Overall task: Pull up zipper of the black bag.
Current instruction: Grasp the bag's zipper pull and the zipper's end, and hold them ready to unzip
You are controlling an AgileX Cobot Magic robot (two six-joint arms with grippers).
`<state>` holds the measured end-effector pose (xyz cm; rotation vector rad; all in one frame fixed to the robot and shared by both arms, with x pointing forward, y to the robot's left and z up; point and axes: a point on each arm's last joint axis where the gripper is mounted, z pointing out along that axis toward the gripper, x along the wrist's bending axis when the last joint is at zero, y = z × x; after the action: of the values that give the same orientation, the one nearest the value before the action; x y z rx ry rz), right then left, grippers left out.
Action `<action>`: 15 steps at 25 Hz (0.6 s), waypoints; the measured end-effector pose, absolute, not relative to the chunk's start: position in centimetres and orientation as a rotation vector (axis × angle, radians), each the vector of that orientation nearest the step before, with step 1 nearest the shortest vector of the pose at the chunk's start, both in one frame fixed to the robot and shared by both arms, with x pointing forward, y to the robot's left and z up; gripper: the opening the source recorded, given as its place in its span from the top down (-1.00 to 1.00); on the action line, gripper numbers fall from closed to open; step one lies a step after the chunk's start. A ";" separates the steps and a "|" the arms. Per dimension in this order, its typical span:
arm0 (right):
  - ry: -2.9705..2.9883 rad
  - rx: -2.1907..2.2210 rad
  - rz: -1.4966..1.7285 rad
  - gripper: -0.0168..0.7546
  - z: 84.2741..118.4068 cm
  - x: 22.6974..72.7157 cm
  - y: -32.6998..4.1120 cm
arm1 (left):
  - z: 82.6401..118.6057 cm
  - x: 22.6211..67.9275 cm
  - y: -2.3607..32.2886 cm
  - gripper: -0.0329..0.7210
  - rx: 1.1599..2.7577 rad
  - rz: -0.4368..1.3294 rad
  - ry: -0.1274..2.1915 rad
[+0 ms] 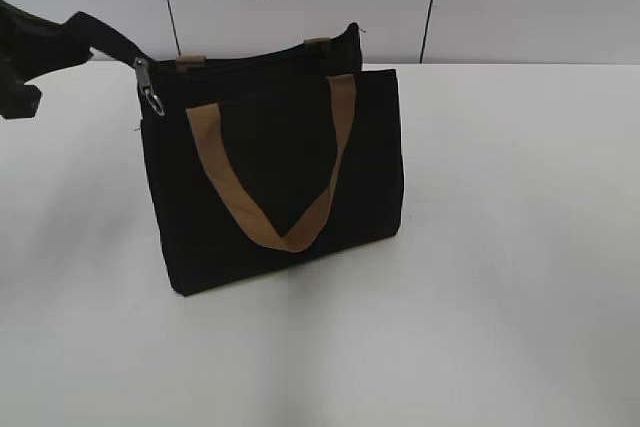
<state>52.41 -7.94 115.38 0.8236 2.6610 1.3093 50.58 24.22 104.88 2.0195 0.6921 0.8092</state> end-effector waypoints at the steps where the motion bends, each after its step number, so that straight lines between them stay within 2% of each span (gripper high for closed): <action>1: 2.656 0.836 1.325 0.07 115.1 52.7 -7.0 | 105.1 50.5 24.3 0.86 2.016 0.827 0.696; 10: 2.651 0.894 1.376 0.07 110.4 53.7 0.2 | 105.6 50.3 24.9 0.86 2.008 0.913 0.738; 15: 2.671 0.908 1.348 0.07 108.0 54.2 1.8 | 105.7 50.3 24.9 0.86 2.008 0.913 0.738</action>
<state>54.20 1.82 107.97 0.9084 2.6706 1.3483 50.26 24.94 105.65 2.0079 0.7380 0.9133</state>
